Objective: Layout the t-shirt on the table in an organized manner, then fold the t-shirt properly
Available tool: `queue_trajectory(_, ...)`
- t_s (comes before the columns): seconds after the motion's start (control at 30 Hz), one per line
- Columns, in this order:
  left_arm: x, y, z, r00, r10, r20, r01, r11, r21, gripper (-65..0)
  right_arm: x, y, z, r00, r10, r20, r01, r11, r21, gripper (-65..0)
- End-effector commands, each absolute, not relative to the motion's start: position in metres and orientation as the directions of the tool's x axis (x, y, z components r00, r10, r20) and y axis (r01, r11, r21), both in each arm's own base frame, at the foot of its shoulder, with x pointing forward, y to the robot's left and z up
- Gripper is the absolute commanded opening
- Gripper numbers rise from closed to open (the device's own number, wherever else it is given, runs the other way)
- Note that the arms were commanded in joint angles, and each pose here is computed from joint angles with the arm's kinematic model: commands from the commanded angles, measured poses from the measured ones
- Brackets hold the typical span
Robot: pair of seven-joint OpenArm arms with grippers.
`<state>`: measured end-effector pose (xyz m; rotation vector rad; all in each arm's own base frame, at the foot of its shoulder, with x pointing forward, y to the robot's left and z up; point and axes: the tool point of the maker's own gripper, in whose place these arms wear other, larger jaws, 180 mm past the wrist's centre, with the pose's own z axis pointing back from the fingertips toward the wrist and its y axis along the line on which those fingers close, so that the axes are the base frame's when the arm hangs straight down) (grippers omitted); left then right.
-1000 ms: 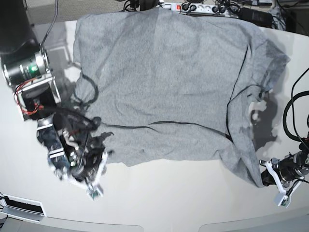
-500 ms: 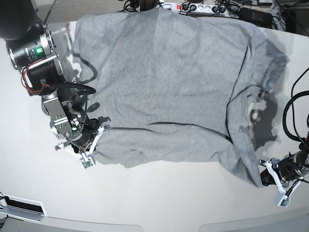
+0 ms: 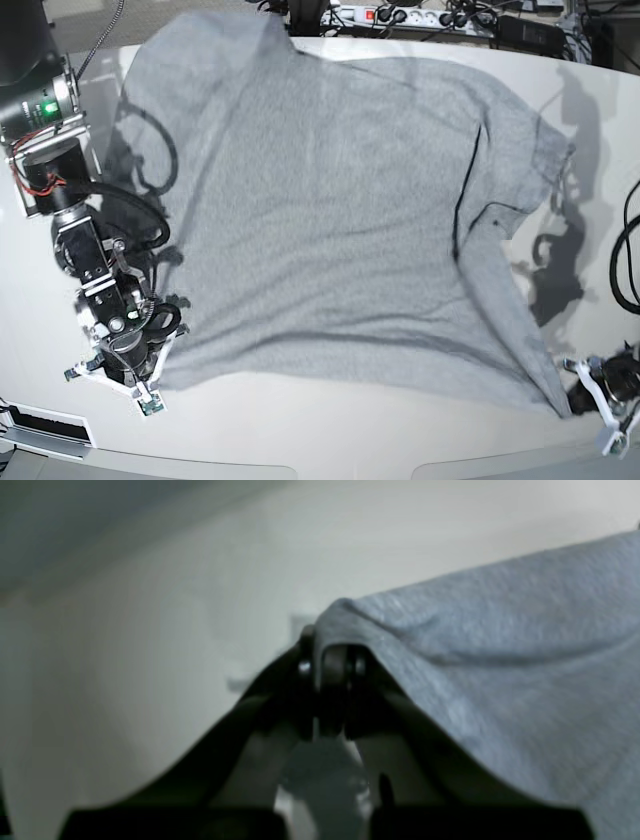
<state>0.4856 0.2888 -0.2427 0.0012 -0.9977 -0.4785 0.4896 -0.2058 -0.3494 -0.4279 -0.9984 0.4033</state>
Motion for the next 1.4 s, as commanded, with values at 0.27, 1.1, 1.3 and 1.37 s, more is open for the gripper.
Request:
queue_trajectory(0.27, 0.506, 0.3, -0.196, 0.292, -0.476, 0.83, 0.349, 0.861, 0.371, -65.0, 0.508, -0.194, -0.322, 0.414, 0.539, 0.734, -0.172, 0.838, -0.518, -65.0)
queue_trajectory(1.1, 0.54, 0.322, -0.155, 0.217, -0.423, 0.88, 0.179, 0.903, 0.39, -65.0, 0.507, -0.201, -0.321, 0.436, 0.521, 0.734, -0.13, 0.844, -0.521, -65.0)
queue_trajectory(1.3, 0.534, 0.325, -0.173, 0.251, -0.424, 0.87, 0.188, 0.903, 0.386, -54.9, 0.512, -0.21, -0.309, 0.43, 0.498, 0.753, -0.06, 0.848, -0.527, -54.9)
queue_trajectory(1.37, 0.534, 0.33, -0.169, 0.248, -0.421, 0.872, 0.166, 0.906, 0.39, -40.6, 0.519, -0.217, -0.295, 0.419, 0.482, 0.769, -0.008, 0.849, -0.528, -43.5)
